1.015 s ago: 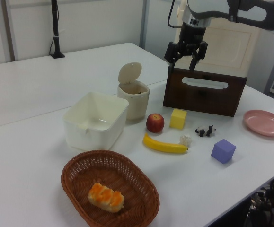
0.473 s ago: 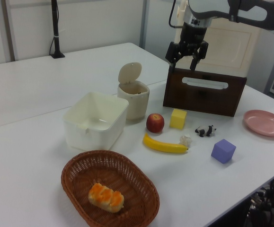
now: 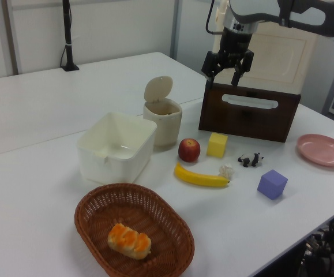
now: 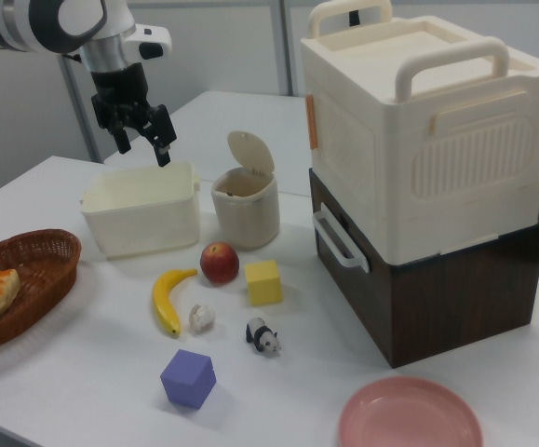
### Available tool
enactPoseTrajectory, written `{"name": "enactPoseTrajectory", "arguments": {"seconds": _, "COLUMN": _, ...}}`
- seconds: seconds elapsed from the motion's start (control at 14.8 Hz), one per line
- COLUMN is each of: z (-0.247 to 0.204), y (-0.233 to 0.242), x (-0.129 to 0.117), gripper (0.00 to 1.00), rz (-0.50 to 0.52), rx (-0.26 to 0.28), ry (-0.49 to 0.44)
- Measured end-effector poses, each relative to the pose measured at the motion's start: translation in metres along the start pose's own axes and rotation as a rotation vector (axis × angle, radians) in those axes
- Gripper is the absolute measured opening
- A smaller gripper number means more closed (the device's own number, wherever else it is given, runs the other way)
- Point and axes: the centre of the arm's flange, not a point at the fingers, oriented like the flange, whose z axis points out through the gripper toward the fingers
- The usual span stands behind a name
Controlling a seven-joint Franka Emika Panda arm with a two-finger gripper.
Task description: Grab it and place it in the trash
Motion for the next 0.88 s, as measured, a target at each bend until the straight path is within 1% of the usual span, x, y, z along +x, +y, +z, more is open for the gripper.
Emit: {"name": "enactPoseTrajectory", "arguments": {"seconds": 0.88, "z": 0.0023, "y": 0.0001, "x": -0.0004, "gripper": 1.00, "rz": 0.000, "rx": 0.000, "ry": -0.005}}
